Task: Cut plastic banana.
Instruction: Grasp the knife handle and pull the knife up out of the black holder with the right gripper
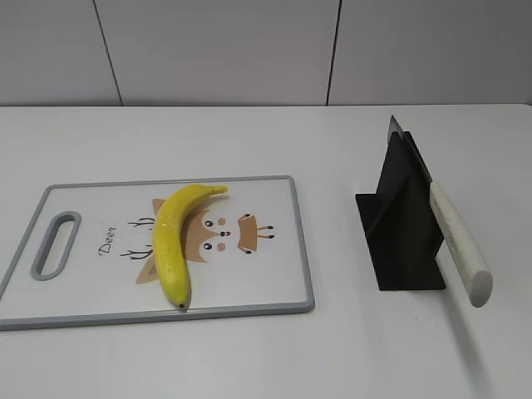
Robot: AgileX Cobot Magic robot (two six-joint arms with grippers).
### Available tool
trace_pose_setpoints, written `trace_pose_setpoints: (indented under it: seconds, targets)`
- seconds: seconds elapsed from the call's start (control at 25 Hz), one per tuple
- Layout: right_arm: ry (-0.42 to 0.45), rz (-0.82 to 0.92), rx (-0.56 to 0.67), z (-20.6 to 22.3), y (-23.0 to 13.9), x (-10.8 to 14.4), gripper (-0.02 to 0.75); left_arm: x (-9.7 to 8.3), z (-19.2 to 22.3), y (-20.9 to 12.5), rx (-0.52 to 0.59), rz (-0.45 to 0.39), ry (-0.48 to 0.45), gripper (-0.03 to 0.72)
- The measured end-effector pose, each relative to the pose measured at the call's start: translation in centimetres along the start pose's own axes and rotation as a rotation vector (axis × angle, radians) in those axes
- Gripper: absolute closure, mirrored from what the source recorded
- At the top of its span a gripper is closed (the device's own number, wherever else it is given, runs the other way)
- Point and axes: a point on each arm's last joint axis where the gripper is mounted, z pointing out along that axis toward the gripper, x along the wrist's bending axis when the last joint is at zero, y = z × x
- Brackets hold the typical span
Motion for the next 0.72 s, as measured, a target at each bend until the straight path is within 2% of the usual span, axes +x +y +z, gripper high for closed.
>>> trace_pose_setpoints:
  seconds: [0.44,0.72]
  targets:
    - [-0.001,0.000,0.007,0.0,0.1,0.0,0.153,0.0,0.0,0.0,0.000,0.000,0.000,0.136]
    - [0.002,0.002,0.180,1.2,2.6,-0.1,0.153,0.0,0.0,0.0,0.000,0.000,0.000,0.146]
